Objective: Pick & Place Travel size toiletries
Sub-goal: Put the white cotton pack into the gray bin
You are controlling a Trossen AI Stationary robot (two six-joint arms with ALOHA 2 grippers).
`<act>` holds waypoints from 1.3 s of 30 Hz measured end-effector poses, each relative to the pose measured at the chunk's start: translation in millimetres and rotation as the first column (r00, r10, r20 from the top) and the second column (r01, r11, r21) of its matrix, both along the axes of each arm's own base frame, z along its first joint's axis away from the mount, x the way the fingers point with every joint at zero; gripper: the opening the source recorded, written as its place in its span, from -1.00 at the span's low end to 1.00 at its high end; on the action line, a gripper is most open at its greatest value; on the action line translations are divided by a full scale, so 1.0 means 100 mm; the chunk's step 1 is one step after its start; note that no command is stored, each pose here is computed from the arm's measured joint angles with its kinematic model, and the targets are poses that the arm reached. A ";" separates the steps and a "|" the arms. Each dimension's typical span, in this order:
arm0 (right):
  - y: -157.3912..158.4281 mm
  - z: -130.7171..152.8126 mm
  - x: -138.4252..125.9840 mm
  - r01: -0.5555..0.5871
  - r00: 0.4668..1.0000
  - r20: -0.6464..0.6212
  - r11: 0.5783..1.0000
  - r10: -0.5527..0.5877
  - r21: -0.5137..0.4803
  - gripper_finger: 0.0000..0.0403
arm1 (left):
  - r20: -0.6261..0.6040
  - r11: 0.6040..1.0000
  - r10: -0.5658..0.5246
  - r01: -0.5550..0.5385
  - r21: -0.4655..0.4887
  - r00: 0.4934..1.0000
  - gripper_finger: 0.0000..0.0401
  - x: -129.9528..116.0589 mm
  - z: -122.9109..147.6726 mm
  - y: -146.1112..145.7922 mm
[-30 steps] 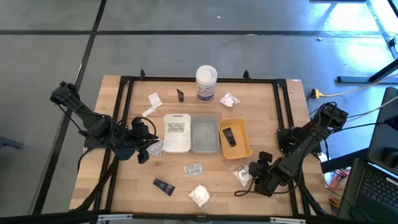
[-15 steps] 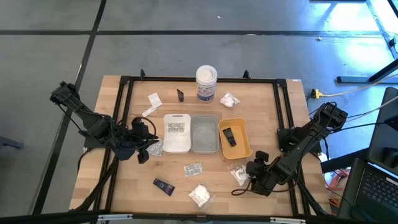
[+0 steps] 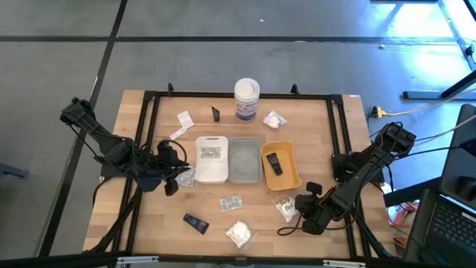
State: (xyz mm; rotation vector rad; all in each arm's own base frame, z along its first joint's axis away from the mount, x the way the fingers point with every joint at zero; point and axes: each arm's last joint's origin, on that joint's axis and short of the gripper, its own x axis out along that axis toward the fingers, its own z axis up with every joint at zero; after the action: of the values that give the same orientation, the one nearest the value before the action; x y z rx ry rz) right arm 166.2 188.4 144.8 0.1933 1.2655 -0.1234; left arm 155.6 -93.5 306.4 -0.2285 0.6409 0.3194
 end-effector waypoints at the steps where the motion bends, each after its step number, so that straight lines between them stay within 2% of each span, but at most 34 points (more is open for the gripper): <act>1: 0.00 0.00 0.00 0.000 1.000 0.000 1.000 0.000 0.000 -0.66 | 0.000 1.000 0.000 0.000 0.000 1.000 -0.73 0.00 0.00 0.00; 4: 0.00 0.00 0.00 0.002 1.000 0.007 1.000 -0.002 -0.004 -0.91 | 0.000 1.000 0.000 0.000 0.000 1.000 -0.73 0.00 0.00 0.00; 7: 0.00 0.00 0.02 0.009 0.999 0.033 1.000 -0.009 -0.009 -0.94 | 0.000 1.000 0.000 0.000 0.000 1.000 -0.73 0.00 0.00 0.00; 18: -0.01 0.01 0.04 0.045 0.998 0.041 0.999 -0.045 0.001 -0.32 | 0.000 1.000 0.001 -0.001 -0.002 1.000 -0.73 0.00 0.00 0.00; 24: -0.01 0.01 0.05 0.048 0.998 0.043 0.999 -0.048 0.002 -0.07 | 0.005 1.000 0.014 -0.014 -0.017 1.000 -0.73 0.00 0.00 0.00; 30: -0.02 0.01 0.05 0.057 0.997 0.056 0.998 -0.057 -0.007 0.06 | 0.004 1.000 0.015 -0.015 -0.017 1.000 -0.73 0.00 0.00 0.00; 39: -0.05 0.01 0.09 0.097 0.994 0.061 0.995 -0.096 -0.006 0.08 | 0.005 1.000 0.015 -0.015 -0.018 1.000 -0.73 0.00 0.00 0.00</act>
State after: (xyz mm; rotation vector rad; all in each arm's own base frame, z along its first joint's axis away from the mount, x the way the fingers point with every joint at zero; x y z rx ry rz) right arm 174.8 182.9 145.7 0.2489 1.1956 -0.2050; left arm 155.5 -93.5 306.2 -0.2507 0.6377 0.3273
